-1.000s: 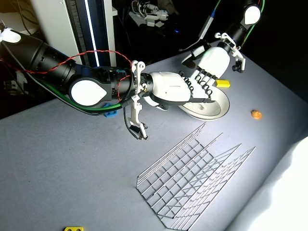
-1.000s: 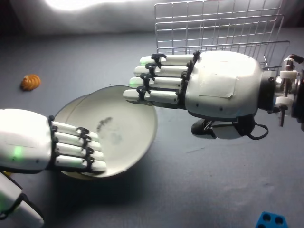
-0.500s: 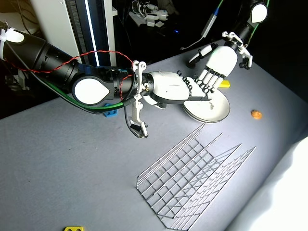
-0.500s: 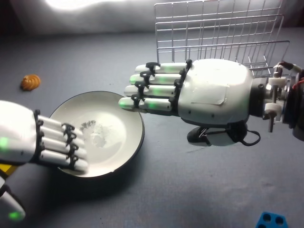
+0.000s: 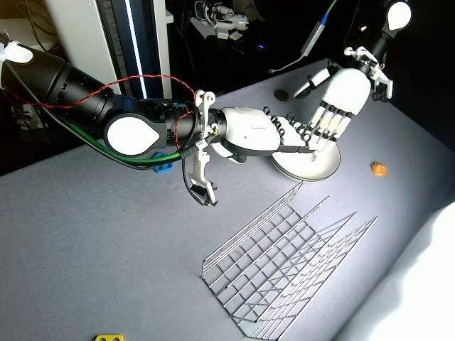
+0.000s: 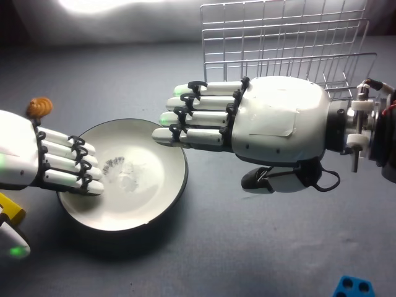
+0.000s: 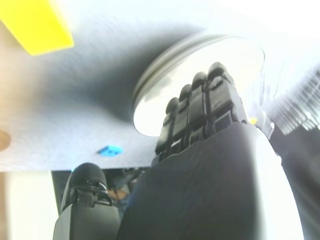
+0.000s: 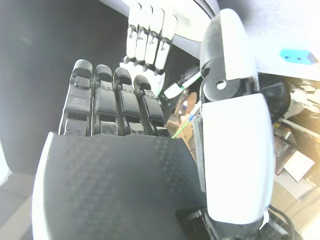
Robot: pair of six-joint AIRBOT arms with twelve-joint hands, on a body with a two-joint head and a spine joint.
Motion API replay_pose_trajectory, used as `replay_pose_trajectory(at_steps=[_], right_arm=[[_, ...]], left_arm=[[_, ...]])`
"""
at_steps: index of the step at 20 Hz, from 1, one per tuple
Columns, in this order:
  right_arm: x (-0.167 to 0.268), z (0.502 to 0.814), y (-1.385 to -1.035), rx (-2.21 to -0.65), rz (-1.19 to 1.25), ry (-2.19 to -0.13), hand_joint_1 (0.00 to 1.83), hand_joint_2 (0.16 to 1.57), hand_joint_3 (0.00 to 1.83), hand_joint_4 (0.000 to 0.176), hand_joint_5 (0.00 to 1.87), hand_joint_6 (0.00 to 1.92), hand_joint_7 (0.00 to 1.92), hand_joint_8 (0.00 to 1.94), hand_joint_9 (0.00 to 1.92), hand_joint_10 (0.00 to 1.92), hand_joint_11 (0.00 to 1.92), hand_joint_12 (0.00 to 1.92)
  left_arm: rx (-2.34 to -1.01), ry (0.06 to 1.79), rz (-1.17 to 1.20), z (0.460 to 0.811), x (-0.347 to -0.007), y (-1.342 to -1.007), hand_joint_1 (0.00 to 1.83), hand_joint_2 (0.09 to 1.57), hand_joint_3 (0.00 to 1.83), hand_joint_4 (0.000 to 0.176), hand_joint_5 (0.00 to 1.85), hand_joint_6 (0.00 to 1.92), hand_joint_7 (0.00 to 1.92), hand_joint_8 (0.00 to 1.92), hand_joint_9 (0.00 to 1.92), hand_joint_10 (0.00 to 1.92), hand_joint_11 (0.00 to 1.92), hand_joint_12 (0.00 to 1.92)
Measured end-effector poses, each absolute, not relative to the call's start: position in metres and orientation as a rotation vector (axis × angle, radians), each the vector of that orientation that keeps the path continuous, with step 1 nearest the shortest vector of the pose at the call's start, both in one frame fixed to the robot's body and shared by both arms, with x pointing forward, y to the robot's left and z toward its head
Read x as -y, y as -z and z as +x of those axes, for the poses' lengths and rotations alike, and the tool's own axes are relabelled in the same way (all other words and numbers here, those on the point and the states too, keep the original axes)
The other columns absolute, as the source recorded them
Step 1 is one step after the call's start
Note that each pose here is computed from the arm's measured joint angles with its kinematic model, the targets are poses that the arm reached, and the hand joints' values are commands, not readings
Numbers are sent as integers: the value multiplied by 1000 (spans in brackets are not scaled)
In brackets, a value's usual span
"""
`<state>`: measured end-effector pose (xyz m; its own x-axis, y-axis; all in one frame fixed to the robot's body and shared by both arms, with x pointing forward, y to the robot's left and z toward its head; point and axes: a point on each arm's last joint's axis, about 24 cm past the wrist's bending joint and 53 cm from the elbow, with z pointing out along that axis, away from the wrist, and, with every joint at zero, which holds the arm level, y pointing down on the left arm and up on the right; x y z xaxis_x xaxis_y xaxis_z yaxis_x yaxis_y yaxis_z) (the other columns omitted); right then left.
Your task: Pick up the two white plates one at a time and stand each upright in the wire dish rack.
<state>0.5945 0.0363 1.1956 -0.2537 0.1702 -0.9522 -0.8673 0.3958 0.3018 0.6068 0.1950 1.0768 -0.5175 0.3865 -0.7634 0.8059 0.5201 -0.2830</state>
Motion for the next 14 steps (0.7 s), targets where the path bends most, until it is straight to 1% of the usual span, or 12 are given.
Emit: replay_pose_trajectory(at_steps=[3,4,11,12,13,14], right_arm=[[-36,594,-1196,-1500,-653,-1129,1106,1042,0,0,0,0,0,0,0,0,0,0],[-36,594,-1196,-1499,-653,-1130,1101,1056,2,0,0,0,0,0,0,0,0,0],[-36,594,-1197,-1495,-653,-1132,1111,1051,0,0,0,0,0,0,0,0,6,3],[-36,594,-1197,-1495,-653,-1132,1138,1056,2,0,0,0,0,0,0,0,0,0],[-37,594,-1197,-1493,-653,-1134,1094,1068,7,0,0,0,0,0,0,0,8,4],[-36,594,-1198,-1491,-653,-1135,1086,1075,10,0,0,0,0,0,0,0,3,2]], left_arm=[[-2132,833,966,609,-198,-1073,0,1077,0,0,0,0,0,0,0,0,0,0],[-2132,834,964,609,-198,-1073,0,1080,0,0,0,0,0,0,0,0,0,0],[-2150,836,990,604,-198,-1065,0,1084,0,0,0,0,0,0,0,0,0,0],[-2154,836,990,603,-198,-1063,0,1085,0,0,0,0,0,0,0,0,0,0],[-2155,841,989,602,-197,-1063,0,1085,0,0,0,0,0,0,0,0,0,0],[-2159,846,984,599,-195,-1061,0,1086,1,0,0,0,0,0,0,0,0,0]])
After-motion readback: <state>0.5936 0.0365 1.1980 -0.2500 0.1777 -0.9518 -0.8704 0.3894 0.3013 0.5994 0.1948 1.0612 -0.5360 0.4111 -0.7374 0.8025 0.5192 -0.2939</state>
